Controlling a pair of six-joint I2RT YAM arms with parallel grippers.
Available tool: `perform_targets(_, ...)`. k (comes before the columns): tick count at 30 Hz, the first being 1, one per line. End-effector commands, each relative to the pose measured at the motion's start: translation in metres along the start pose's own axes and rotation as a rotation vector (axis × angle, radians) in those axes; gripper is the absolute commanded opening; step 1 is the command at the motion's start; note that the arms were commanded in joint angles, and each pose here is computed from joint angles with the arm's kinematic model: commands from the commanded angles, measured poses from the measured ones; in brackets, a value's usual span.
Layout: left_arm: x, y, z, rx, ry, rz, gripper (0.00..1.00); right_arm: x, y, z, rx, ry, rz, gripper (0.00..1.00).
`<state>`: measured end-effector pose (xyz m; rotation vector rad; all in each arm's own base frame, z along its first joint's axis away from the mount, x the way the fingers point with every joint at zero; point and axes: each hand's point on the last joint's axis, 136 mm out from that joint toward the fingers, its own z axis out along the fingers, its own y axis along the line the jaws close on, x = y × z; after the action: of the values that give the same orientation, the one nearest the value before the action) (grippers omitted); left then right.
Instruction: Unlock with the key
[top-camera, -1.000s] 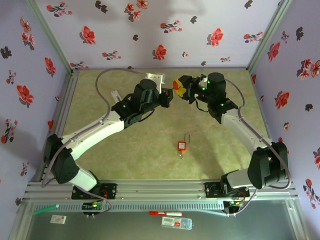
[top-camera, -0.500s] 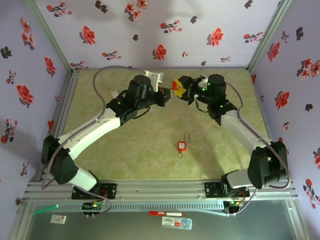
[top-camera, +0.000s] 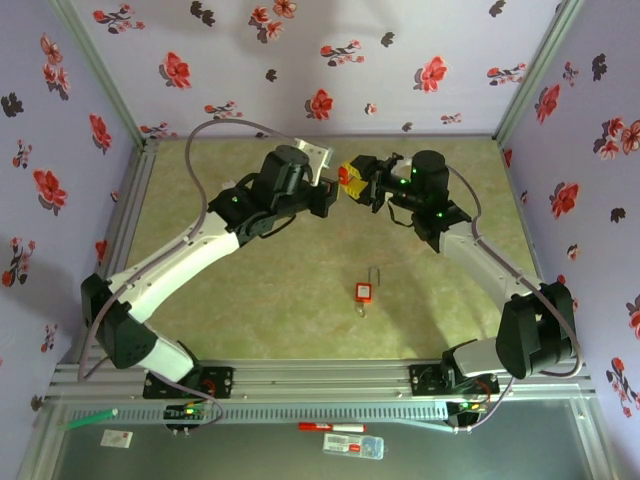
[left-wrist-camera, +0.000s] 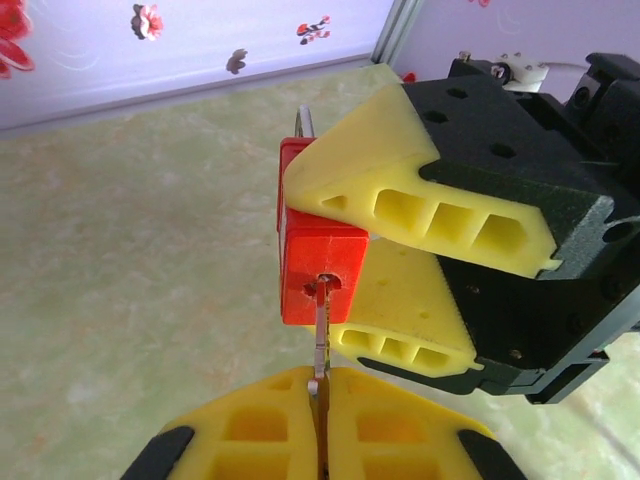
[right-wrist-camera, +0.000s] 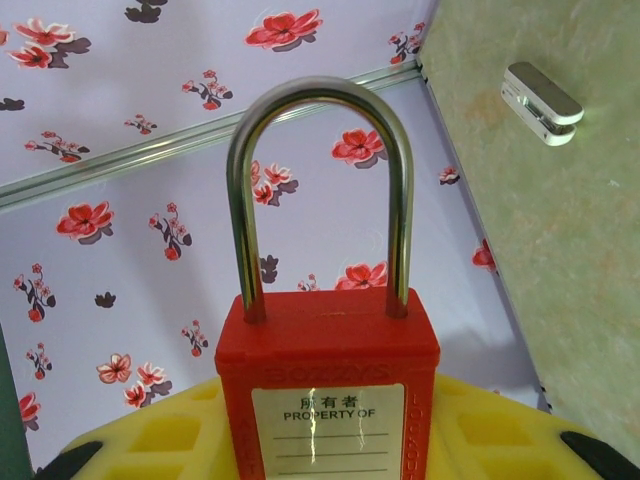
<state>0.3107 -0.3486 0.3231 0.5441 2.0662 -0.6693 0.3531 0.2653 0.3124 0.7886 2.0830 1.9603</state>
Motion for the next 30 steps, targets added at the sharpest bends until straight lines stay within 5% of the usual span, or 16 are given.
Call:
perform_targets(1, -0.029, -0.048, -0.008, 0.114, -0.102, 0.121, 0.00, 0.036, -0.004, 0.006, 0.019, 0.117, -0.025, 0.00)
perform_targets(12, -0.033, -0.050, -0.014, 0.077, -0.118, 0.261, 0.00, 0.037, -0.006, 0.007, 0.034, 0.128, -0.035, 0.00)
perform_targets(22, -0.043, -0.056, -0.006, 0.290, -0.180, -0.146, 0.00, 0.040, 0.005, 0.005, 0.029, 0.120, -0.081, 0.00)
perform_targets(30, -0.037, -0.050, -0.006, 0.322, -0.196, -0.217, 0.00, 0.046, 0.005, 0.003, 0.038, 0.147, -0.063, 0.00)
